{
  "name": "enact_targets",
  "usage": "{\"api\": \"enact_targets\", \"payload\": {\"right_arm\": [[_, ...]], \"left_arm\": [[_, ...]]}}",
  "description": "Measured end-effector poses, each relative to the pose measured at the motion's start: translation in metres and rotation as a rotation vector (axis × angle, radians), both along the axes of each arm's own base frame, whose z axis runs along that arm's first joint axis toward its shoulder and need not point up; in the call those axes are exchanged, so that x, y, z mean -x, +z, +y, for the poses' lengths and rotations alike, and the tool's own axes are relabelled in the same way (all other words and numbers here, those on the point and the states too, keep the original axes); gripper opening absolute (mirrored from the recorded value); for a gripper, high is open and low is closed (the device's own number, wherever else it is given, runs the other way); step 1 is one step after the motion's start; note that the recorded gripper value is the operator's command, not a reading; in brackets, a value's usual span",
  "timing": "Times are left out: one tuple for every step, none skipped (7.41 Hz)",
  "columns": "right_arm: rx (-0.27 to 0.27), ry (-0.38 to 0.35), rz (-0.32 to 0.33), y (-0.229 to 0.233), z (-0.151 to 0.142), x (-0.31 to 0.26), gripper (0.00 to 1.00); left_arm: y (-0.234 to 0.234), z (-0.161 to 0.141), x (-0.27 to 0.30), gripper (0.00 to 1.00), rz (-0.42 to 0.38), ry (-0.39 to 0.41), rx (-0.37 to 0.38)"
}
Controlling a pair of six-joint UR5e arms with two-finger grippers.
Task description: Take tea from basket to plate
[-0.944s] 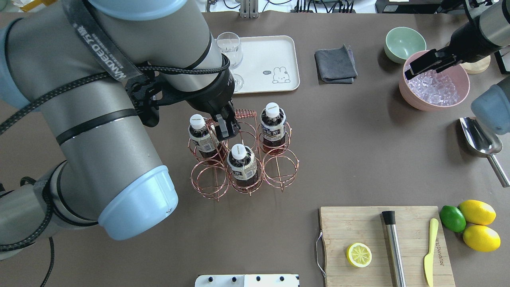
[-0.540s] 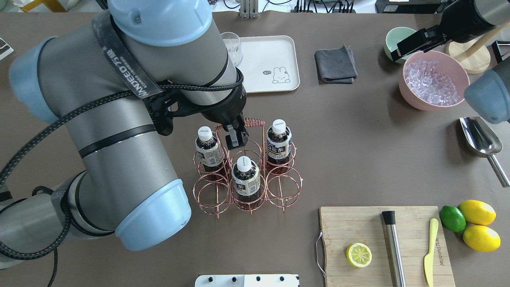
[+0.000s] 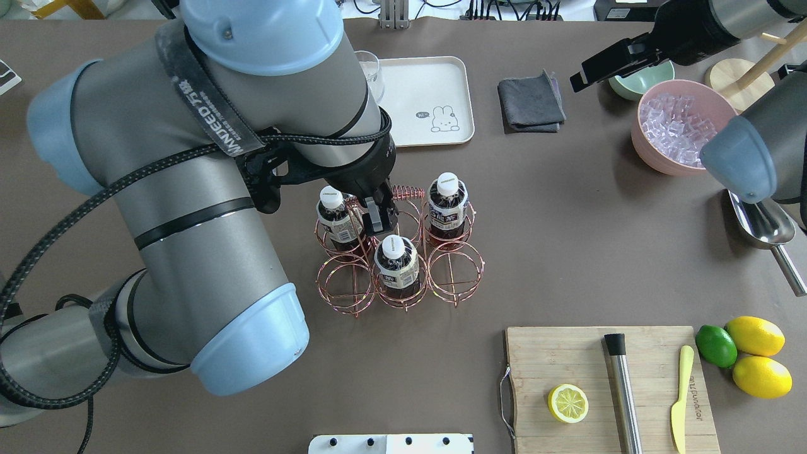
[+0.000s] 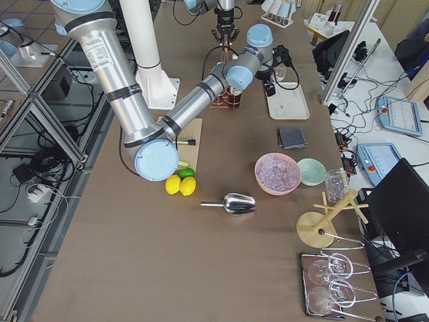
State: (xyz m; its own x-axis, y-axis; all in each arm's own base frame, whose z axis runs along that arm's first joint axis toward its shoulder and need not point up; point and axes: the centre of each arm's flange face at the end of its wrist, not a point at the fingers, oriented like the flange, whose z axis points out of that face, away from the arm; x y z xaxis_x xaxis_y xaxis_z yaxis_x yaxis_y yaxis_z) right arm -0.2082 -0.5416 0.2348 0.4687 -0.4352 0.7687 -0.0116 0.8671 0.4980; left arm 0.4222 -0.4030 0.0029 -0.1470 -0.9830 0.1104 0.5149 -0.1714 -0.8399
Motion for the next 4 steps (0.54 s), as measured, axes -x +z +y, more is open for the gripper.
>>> {"api": "enact_targets", "payload": {"right_arm": [[-0.072,-0.033,-0.012,-0.009,0.003,0.009,1.00],[-0.164,-0.074,-0.010,-0.017,0.009,0.014,1.00],[-0.237,-0.102,-0.004,-0.024,0.013,0.021,1.00],[-0.299,-0.125,-0.009,-0.031,0.019,0.034,1.00]], "left_arm": [[0.001,0.001,-0.003,0.00,-0.003,0.009,-0.007],[0.002,0.002,-0.007,0.00,-0.007,0.017,-0.014],[0.004,0.002,-0.009,0.00,-0.011,0.021,-0.018],[0.005,0.002,-0.009,0.00,-0.011,0.022,-0.019]]}}
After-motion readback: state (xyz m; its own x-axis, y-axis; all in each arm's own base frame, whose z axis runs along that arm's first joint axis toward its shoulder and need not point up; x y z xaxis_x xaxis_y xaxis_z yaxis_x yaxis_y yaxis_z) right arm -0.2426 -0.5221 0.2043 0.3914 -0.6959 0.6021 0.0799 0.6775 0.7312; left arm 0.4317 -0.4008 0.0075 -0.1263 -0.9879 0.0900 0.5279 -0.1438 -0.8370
